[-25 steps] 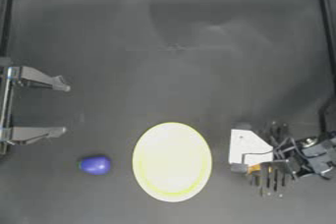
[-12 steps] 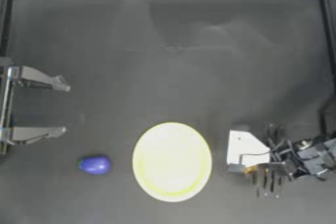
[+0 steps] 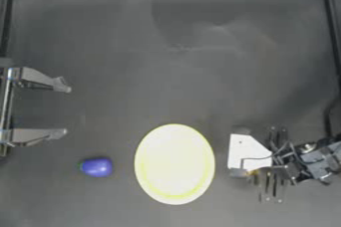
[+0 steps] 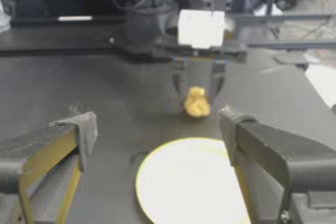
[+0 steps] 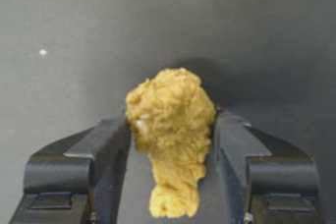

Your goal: Put brown chicken wing on plate

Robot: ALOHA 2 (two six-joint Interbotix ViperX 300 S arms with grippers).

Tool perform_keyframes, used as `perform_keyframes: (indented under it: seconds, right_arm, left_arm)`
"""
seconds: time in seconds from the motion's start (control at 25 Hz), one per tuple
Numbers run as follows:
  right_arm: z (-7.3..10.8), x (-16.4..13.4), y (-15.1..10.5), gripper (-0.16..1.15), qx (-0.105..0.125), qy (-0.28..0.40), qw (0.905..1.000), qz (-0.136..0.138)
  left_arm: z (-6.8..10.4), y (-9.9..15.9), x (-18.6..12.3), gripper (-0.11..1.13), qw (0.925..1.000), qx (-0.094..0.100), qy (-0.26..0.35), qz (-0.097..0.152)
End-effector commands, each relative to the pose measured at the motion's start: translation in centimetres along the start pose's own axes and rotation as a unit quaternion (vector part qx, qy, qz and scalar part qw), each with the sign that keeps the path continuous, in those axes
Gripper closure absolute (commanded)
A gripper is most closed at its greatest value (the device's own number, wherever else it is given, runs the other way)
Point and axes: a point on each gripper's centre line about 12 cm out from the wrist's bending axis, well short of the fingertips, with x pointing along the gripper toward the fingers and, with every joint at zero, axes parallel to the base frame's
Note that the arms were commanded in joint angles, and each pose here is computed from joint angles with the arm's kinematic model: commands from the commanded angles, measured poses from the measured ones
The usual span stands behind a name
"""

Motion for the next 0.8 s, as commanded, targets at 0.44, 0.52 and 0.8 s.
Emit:
perform_keyframes:
  seconds: [0.44,0.52,0.8]
  right_arm:
    - [7.5,-7.6,-0.7,0.61,-0.028,-0.124,0.9919,-0.004]
    - [8.7,-7.9,-0.7,0.61,-0.045,-0.128,0.9908,-0.005]
    - [12.7,-6.4,-0.9,0.61,-0.095,-0.101,0.9903,-0.012]
  left_arm:
    - [0.6,0.0,0.3,0.00,1.0000,0.002,-0.005,0.001]
    - [0.7,0.0,0.3,0.00,1.0000,0.002,-0.003,0.001]
    - [0.5,0.0,0.3,0.00,1.0000,0.002,0.002,0.001]
